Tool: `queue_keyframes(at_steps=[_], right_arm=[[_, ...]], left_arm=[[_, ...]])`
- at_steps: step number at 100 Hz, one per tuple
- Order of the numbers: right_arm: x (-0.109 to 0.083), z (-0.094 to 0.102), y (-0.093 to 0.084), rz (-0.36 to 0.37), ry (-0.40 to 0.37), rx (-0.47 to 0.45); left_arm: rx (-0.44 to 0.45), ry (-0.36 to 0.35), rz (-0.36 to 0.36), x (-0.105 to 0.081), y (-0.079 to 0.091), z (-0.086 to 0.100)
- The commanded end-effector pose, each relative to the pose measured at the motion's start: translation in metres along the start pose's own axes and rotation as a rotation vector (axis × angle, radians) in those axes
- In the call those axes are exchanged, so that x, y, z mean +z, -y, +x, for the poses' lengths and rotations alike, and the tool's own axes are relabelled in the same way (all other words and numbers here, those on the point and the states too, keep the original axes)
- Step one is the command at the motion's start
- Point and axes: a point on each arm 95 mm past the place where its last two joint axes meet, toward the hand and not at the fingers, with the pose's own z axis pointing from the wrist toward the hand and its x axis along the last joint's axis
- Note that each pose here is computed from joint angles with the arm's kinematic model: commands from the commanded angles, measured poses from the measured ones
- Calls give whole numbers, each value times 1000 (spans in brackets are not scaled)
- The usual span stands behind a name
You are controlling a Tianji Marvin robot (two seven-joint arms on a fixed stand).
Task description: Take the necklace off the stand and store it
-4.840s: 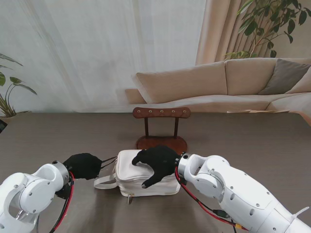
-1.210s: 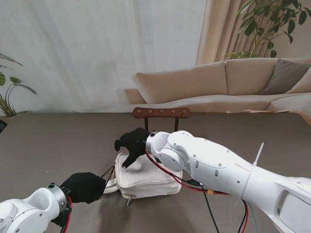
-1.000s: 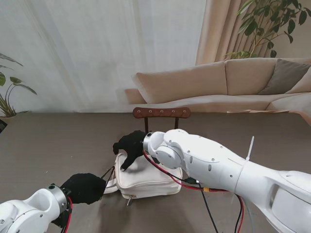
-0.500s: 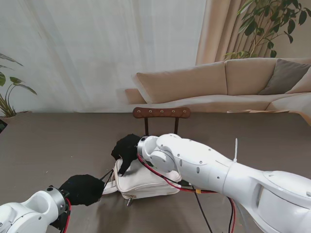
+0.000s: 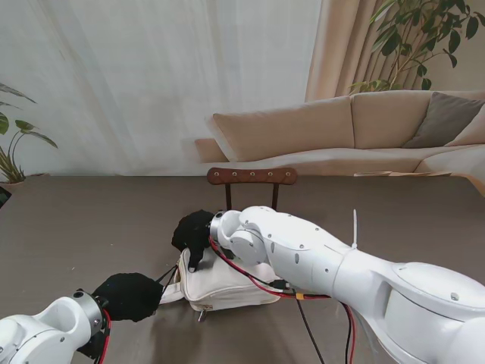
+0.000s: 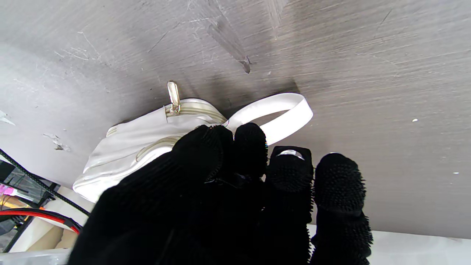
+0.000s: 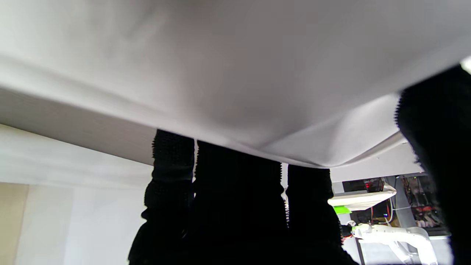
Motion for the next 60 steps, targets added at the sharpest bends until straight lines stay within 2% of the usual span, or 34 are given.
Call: queue_keyframes(at_steps=[1, 33, 60], right_arm=[[-4, -15, 8, 50, 34, -3], [-3, -45, 3, 121, 87, 16], [-4, -64, 1, 149, 131, 22]], left_arm=[[-2, -11, -29, 0, -3, 3], [-11, -22, -76, 0, -14, 15], [-26, 5, -130, -17, -31, 30]])
